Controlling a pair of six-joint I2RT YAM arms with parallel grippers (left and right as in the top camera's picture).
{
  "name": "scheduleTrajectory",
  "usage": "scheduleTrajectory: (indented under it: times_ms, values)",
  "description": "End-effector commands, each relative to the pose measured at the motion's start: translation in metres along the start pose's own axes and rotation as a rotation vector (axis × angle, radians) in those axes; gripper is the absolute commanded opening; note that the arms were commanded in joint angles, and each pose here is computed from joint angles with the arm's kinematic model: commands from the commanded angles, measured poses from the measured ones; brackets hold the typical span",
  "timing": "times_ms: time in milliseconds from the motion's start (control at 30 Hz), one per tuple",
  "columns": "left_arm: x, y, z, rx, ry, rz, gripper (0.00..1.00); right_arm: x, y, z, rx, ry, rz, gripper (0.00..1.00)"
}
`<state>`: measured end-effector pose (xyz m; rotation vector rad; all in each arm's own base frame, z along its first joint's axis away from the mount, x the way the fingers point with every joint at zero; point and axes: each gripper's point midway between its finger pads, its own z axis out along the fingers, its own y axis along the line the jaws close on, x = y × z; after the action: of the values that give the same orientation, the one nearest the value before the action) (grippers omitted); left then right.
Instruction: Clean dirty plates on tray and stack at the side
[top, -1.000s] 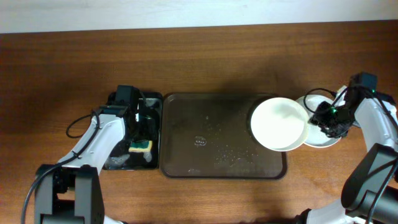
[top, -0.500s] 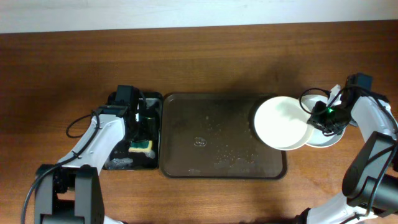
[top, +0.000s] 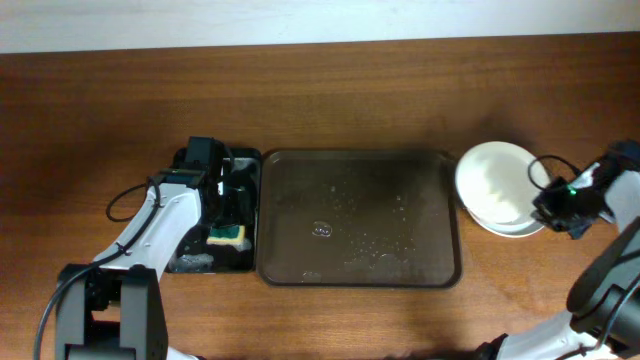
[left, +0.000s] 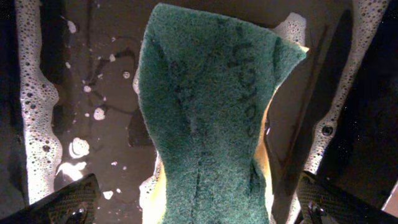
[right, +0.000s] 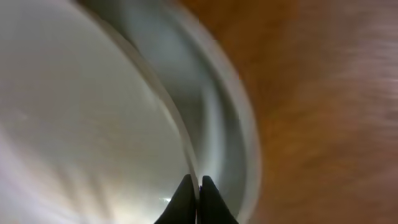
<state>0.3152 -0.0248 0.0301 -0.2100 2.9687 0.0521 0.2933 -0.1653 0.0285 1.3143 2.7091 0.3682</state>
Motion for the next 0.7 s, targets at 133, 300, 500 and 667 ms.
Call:
scheduleTrajectory:
  times_ms: [133,300,500,667]
  values:
    - [-0.002,0.002,-0.002,-0.002,-0.011,-0.001,1.00,0.004,-0.022,0.001,0.045,0.027,0.052,0.41]
    - [-0.004,0.002,-0.002,-0.002,-0.019,-0.002,0.99,0.013,0.012,-0.024,-0.095,0.071,-0.008,0.47]
    - [-0.059,-0.006,-0.066,0.046,-0.247,-0.018,0.99,0.055,0.115,-0.053,-0.070,-0.035,-0.534,0.50]
    - [-0.060,-0.006,-0.087,0.057,-0.278,-0.020,0.99,0.114,0.180,-0.038,0.002,-0.058,-0.897,0.53]
